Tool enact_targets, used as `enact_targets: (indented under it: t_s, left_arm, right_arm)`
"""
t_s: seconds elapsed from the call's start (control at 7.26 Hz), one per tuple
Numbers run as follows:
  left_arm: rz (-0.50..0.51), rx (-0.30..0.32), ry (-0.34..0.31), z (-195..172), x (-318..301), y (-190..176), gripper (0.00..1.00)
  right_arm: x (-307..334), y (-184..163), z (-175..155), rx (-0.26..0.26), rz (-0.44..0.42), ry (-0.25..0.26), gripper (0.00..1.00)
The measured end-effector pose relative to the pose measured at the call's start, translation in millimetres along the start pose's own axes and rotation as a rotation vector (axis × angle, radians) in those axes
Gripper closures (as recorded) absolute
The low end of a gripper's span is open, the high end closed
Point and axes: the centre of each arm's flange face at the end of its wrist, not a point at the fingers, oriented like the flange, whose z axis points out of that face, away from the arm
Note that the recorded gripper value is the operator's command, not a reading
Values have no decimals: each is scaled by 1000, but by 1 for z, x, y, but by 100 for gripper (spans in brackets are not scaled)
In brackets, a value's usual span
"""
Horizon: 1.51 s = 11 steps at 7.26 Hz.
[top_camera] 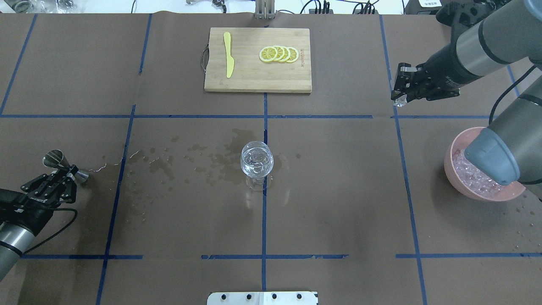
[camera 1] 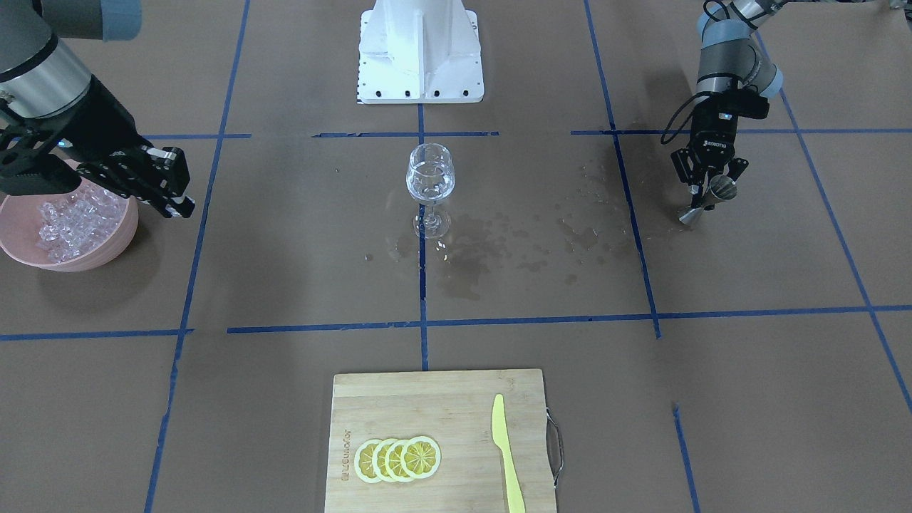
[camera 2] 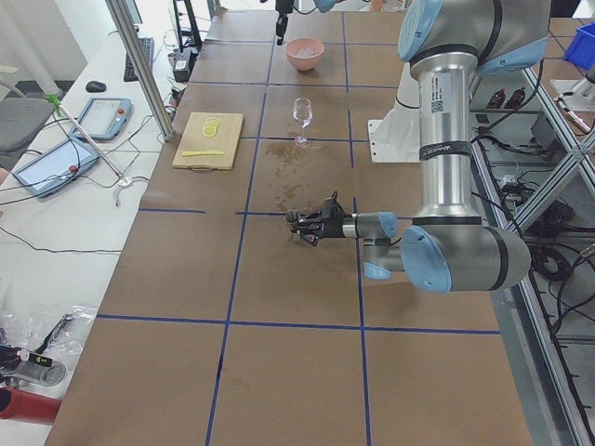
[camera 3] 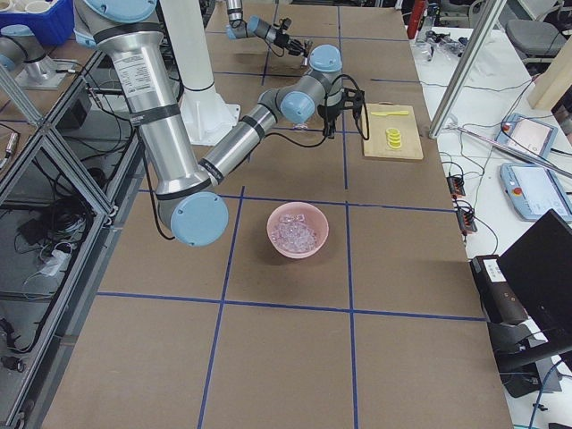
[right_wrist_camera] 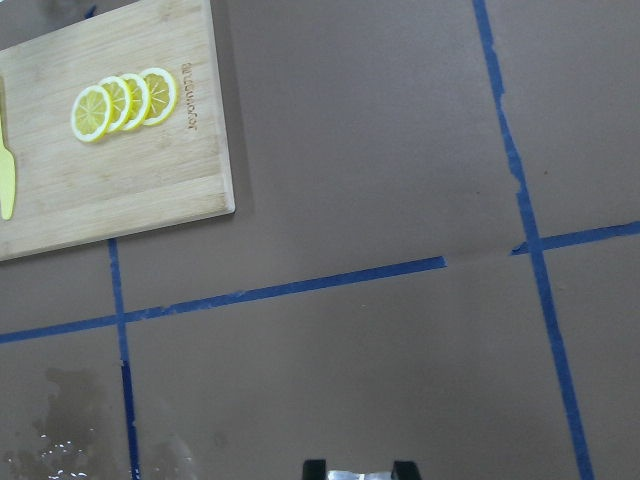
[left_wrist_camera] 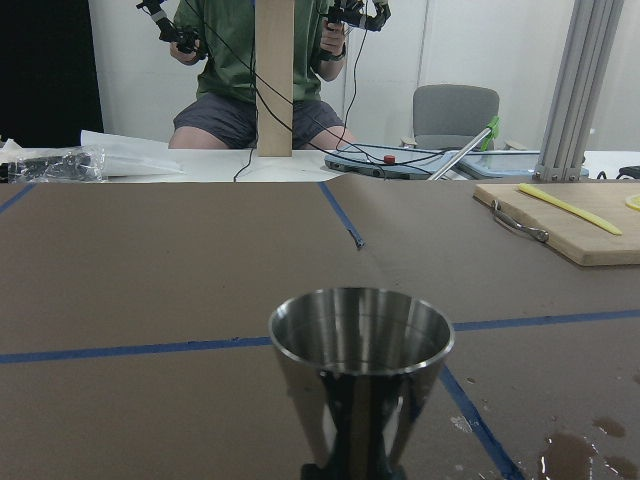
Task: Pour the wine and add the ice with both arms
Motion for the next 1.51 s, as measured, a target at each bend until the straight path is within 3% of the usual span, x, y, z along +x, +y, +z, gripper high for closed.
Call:
enact_targets:
  t_s: [0.28,0.41,0.55,0.69,1.1,1.51]
  left_arm:
    - [7,-6,-5,0,-5,5,93]
    - [12,-9,-8,1,-8,8,80]
    - [12,-10,-10,1,-9,9,37]
    - [11,-10,-9,1,-9,9,0]
    - [4,-9,-4,0,-8,8,0]
    - [28,-45,2,-7,-24,8,0]
  right_arm:
    - [-45,10,-4,-5,22,5,100]
    - [-61,18,-1,-3,35,4,100]
    - [-75,25,0,-3,49,-5,100]
    - [-88,30,-2,-4,67,-19,100]
    - [-127,49,-2,1,118,-43,100]
    - [-185,87,0,13,155,-8,100]
